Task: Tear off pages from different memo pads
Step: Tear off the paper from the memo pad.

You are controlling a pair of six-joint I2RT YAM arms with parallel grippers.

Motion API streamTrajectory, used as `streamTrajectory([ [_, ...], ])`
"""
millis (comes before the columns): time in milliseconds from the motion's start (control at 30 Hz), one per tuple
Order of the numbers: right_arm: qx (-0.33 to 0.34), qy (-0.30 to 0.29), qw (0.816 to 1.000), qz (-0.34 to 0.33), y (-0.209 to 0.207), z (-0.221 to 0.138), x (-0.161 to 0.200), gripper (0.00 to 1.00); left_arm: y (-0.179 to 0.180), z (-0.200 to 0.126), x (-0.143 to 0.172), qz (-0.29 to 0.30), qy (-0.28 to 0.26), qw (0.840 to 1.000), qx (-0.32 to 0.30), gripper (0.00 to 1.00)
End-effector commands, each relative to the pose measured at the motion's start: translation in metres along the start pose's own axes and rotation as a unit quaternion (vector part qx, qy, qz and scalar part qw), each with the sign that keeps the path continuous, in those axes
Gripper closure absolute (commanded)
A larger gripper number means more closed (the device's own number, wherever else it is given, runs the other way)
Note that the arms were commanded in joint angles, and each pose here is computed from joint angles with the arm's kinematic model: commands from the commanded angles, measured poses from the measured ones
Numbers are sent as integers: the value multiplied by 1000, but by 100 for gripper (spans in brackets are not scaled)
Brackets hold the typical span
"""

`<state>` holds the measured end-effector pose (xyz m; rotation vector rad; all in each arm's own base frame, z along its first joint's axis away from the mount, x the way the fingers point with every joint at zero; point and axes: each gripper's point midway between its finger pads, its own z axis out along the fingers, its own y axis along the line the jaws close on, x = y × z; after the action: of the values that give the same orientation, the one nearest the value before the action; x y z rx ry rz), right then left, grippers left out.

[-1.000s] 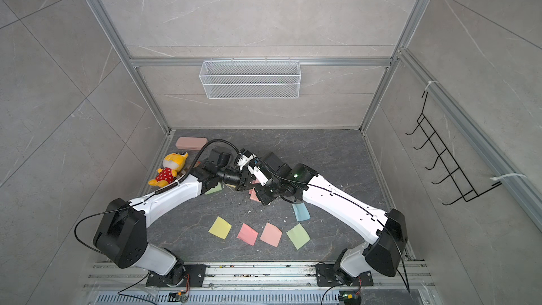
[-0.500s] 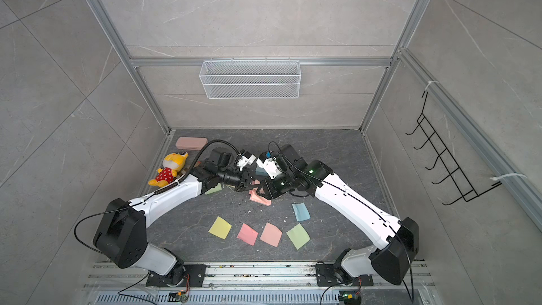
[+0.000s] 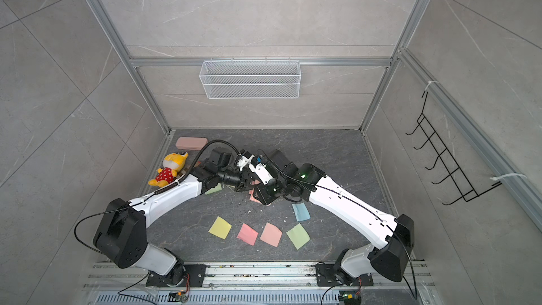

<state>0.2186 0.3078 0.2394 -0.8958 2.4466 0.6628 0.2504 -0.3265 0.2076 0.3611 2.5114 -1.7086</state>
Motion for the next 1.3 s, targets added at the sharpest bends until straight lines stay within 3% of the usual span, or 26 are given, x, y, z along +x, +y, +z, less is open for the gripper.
streamTrajectory([
  [0,19,1,1000,-19,-1,1,-4,58,-25,-5,-5,37,-4,999,22,100],
  [467,88,7,996,-23,-24,4,-5,66,-27,-5,-6,40,-3,999,25,100],
  [667,77,9,997,-30,-18,3,-5,67,-26,-5,-5,40,-2,999,25,100],
  [833,91,18,995,-39,-21,8,-2,82,-28,-5,-7,40,-3,999,27,100],
  [933,142,25,987,-66,-33,12,2,88,-27,-4,-7,37,-1,999,27,100],
  [1067,174,31,978,-107,-29,16,4,88,-27,-4,-7,36,0,999,27,100],
  [1200,206,35,967,-145,-26,18,6,76,-26,-3,-6,34,0,999,26,100],
  [1267,230,38,959,-160,-30,18,7,77,-25,-3,-7,32,0,999,27,100],
])
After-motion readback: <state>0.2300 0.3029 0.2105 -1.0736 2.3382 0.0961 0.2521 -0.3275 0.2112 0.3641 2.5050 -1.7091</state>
